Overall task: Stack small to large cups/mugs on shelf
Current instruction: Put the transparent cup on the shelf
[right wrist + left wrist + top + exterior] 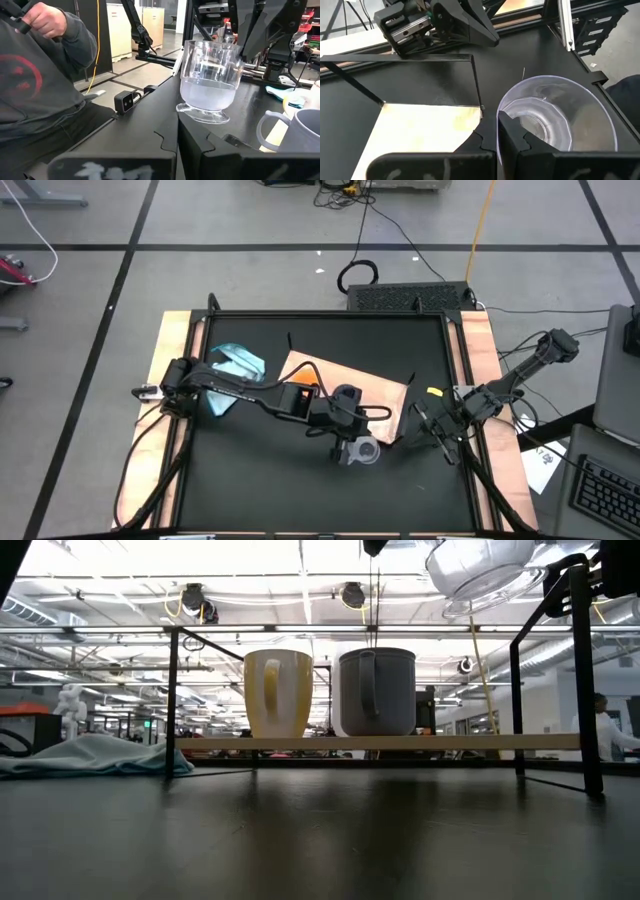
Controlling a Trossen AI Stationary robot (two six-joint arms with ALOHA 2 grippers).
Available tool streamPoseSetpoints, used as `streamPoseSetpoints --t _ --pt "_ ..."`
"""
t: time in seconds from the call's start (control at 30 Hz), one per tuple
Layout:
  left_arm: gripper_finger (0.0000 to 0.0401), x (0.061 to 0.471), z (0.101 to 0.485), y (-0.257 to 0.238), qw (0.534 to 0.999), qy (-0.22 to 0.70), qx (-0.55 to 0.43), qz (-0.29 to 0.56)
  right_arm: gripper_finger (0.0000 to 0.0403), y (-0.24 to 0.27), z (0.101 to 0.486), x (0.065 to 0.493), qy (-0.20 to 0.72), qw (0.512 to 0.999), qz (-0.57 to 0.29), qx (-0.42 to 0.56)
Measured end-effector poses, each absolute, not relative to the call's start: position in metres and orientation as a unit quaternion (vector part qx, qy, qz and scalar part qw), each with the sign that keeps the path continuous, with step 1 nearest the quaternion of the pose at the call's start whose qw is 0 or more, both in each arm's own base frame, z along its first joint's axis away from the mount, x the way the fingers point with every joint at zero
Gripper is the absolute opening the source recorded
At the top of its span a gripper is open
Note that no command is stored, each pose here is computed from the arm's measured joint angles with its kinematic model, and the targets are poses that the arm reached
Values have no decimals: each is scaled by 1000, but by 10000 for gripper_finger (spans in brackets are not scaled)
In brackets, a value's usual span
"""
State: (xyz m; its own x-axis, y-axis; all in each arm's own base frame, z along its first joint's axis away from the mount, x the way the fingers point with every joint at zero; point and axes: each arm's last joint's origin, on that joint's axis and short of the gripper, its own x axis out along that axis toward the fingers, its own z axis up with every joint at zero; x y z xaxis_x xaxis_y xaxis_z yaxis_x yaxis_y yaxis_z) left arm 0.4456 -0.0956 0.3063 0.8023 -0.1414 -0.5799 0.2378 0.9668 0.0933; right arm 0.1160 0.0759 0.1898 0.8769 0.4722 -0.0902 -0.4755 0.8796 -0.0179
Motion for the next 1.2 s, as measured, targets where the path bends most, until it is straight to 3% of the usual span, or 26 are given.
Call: streamPoseSetpoints --t 0.4,0.83,1.2 --pt "0 447 311 -57 938 336 56 -61 0 76 190 116 41 969 245 -21" --pt "0 450 347 -21 948 288 38 -128 0 76 190 116 34 968 245 -34" --pt "0 454 342 6 947 293 18 -130 0 76 194 116 18 969 245 -33"
